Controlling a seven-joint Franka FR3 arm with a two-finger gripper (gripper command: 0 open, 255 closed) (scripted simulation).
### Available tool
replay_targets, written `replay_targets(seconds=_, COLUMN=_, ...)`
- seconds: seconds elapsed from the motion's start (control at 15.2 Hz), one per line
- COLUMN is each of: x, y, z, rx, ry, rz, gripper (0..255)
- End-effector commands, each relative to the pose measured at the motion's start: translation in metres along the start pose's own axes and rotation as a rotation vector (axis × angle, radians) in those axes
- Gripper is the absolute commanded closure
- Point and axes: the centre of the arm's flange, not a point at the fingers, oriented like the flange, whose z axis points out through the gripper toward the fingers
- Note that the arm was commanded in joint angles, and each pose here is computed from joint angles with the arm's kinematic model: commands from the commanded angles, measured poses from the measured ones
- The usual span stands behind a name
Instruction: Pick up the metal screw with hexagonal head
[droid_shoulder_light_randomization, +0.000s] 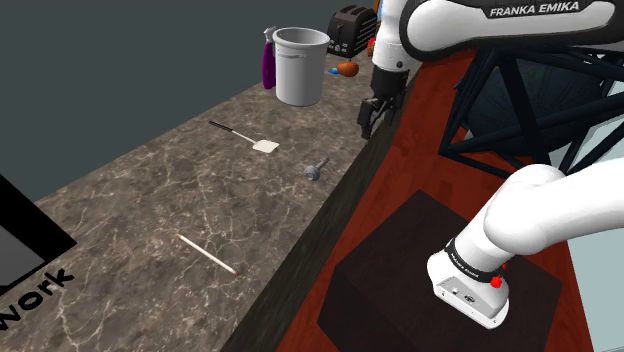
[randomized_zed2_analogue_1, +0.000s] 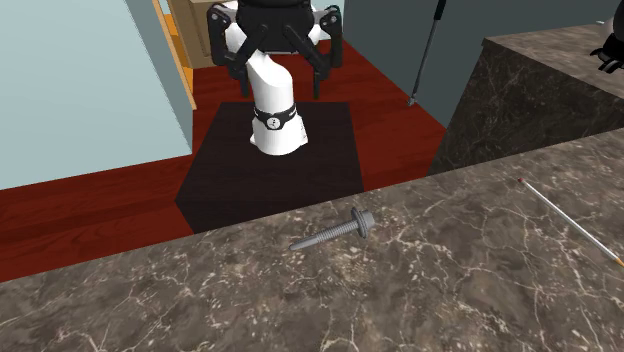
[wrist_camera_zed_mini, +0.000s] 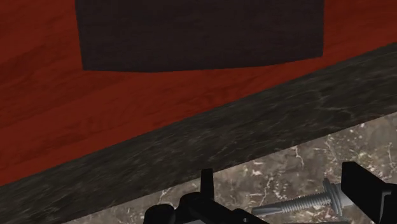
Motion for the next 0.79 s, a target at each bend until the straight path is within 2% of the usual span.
replay_targets(seconds=0.0, x=0.016, y=-0.015, z=0.016, rx=0.022, ry=-0.019, rz=0.062, gripper=0)
replay_targets(seconds=0.73, x=0.106, y=-0.087, z=0.098, rx=0.137, ry=-0.123, rz=0.379, gripper=0)
